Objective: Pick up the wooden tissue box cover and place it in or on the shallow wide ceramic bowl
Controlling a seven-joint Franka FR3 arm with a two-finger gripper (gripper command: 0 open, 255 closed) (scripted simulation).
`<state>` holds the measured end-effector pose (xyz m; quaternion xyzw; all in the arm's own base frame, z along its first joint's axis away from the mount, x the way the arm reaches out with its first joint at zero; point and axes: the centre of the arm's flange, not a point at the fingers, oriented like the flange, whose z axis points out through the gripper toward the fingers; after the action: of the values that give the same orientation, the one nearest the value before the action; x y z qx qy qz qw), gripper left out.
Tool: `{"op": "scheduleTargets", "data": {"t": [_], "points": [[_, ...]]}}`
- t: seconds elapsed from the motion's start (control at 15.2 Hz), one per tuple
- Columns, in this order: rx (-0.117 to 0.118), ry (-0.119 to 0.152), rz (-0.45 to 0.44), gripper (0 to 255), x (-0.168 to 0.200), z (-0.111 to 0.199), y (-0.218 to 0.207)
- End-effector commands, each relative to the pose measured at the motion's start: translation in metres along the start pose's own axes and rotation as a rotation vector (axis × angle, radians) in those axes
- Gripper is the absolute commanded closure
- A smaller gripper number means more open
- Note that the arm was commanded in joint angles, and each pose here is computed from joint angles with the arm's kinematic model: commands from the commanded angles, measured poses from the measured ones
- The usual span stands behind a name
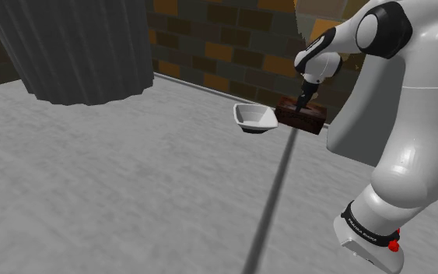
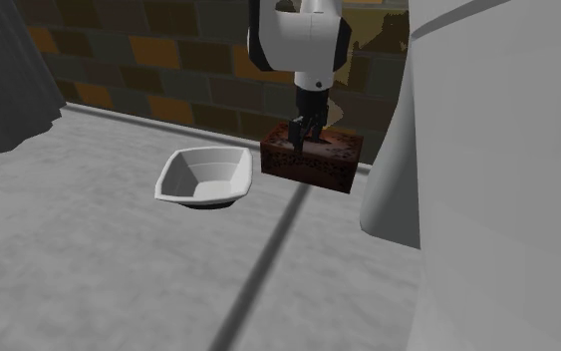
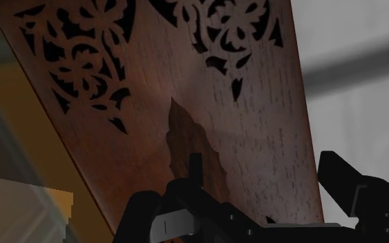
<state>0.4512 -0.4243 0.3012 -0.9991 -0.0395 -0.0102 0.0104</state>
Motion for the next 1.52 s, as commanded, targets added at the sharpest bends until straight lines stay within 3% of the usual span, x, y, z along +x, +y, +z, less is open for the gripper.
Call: {"op": "scheduleTargets", "data": {"t": [0.0,1.45], "points": [[0.002,-0.002,0.0,255,0.0,-0.006,0.0],[0.002,-0.002,0.0,255,0.003,-0.122,-0.002]]}}
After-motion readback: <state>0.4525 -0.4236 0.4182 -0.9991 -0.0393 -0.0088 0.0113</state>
